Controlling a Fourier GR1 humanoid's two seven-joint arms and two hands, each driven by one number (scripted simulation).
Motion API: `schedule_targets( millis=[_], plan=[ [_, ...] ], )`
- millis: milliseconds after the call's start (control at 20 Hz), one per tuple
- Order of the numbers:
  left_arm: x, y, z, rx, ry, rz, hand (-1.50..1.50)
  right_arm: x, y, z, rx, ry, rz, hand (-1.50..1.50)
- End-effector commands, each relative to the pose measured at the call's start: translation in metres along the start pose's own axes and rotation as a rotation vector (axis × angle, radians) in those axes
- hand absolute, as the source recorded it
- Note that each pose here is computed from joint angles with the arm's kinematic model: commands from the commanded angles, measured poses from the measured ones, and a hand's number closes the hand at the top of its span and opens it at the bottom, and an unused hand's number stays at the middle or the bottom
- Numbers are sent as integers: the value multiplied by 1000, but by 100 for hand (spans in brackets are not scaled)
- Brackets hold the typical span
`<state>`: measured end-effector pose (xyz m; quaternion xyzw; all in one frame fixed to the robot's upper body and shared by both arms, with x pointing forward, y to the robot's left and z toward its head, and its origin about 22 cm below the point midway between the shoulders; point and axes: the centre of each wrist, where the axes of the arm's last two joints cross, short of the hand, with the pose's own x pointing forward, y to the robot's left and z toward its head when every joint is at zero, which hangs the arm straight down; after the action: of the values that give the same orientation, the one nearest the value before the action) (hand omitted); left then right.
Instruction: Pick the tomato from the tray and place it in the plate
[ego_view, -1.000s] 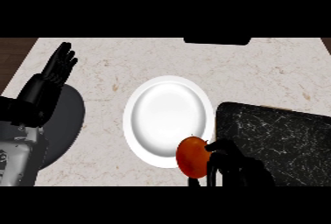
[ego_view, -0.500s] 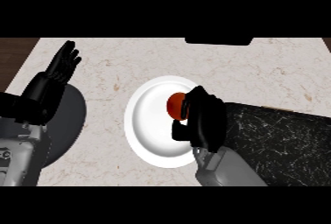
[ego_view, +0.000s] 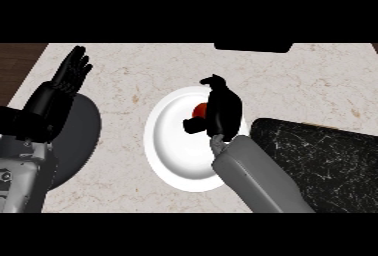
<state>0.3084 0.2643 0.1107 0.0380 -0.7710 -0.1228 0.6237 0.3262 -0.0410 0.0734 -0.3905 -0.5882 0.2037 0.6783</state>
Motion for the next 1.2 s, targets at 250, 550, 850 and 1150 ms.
schedule_targets(
  millis=[250, 550, 850, 1150],
  plan=[
    [-1, -4, -1, -4, 4, -1, 0, 33, 3, -12, -175, -23, -343, -150],
    [-4, 0, 5, 47, 19, -7, 0, 32, -7, -10, -223, -12, -516, -150],
    [-6, 21, 20, 74, 37, -22, 0, -23, -33, 9, -282, -8, -584, -150],
    [-2, 29, 12, 69, 46, -8, 0, -77, -69, 64, -279, -35, -610, -150]
  ],
)
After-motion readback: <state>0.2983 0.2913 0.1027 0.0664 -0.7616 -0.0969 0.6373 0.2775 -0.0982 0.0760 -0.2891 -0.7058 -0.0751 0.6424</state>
